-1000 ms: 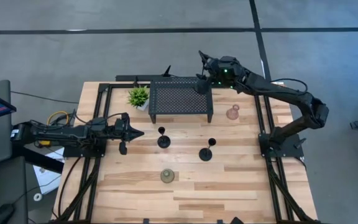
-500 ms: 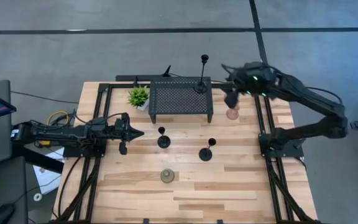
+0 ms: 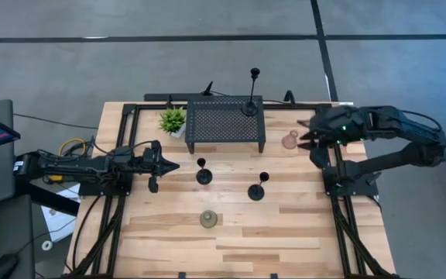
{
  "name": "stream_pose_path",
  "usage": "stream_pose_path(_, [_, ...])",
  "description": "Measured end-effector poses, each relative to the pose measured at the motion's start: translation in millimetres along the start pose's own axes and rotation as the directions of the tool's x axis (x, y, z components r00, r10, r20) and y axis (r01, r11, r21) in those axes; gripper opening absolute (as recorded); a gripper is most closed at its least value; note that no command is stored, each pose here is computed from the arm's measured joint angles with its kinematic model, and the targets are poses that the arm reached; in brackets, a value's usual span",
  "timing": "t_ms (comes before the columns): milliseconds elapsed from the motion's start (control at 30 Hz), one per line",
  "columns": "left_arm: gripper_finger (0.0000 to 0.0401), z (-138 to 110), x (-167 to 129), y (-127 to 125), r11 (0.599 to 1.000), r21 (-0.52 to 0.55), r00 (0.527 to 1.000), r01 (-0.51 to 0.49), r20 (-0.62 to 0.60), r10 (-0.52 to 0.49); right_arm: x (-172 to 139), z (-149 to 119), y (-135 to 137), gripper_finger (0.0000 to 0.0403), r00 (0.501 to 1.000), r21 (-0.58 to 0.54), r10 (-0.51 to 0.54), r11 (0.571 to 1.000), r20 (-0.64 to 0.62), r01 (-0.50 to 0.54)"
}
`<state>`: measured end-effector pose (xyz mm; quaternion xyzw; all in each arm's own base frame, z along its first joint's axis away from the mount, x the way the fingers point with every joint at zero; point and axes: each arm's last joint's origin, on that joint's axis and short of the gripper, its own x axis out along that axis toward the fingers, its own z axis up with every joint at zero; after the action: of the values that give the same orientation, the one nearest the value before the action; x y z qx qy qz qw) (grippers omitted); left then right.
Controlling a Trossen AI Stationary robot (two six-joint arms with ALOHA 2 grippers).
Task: Pick & Place candle stick holders
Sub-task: Align the black candle holder with the other black candle holder on the shelf
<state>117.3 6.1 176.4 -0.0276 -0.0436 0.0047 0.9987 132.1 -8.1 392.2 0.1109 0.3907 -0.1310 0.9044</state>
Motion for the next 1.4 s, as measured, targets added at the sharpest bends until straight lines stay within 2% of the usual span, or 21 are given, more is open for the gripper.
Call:
stream_pose_path(233, [0.0007, -0.1, 0.0, 0.0, 1.000, 0.000, 1.000, 0.000, 0.000, 0.000, 22.5, -32.4, 21.0, 0.0056, 0.992, -0.076, 0.100, 0.991, -0.073, -0.106])
stream_pose_path(433, [0.0007, -0.1, 0.0, 0.0, 1.000, 0.000, 1.000, 0.000, 0.000, 0.000, 49.1, -58.4, 36.6, 0.0005, 0.991, -0.156, 0.136, 0.979, 0.000, -0.134])
stream_pose_path(667, [0.0007, -1.8, 1.0, 0.2, 1.000, -0.001, 1.000, -0.001, -0.016, 0.001, 77.9, -92.6, 47.8, 0.0008, 0.988, -0.174, 0.136, 0.977, 0.068, -0.122])
stream_pose_path(833, [0.0007, -4.3, 2.5, 0.4, 1.000, -0.001, 0.999, -0.002, -0.040, 0.002, 93.4, -112.4, 56.2, 0.0004, 0.976, -0.201, 0.140, 0.974, 0.166, -0.106])
stream_pose_path(1000, [0.0007, -6.3, 3.6, 0.5, 1.000, 0.000, 0.998, -0.003, -0.059, 0.003, 111.6, -127.8, 65.1, 0.0001, 0.934, -0.205, 0.157, 0.974, 0.320, -0.094])
stream_pose_path(1067, [0.0007, -6.1, 3.6, 0.5, 1.000, 0.000, 0.998, -0.003, -0.057, 0.003, 119.5, -132.2, 68.6, 0.0002, 0.916, -0.193, 0.183, 0.974, 0.357, -0.120])
stream_pose_path(1400, [0.0007, -6.0, 3.9, 0.6, 1.000, 0.000, 0.998, -0.003, -0.056, 0.003, 143.7, -142.8, 77.0, 0.0003, 0.894, -0.134, 0.221, 0.974, 0.390, -0.182])
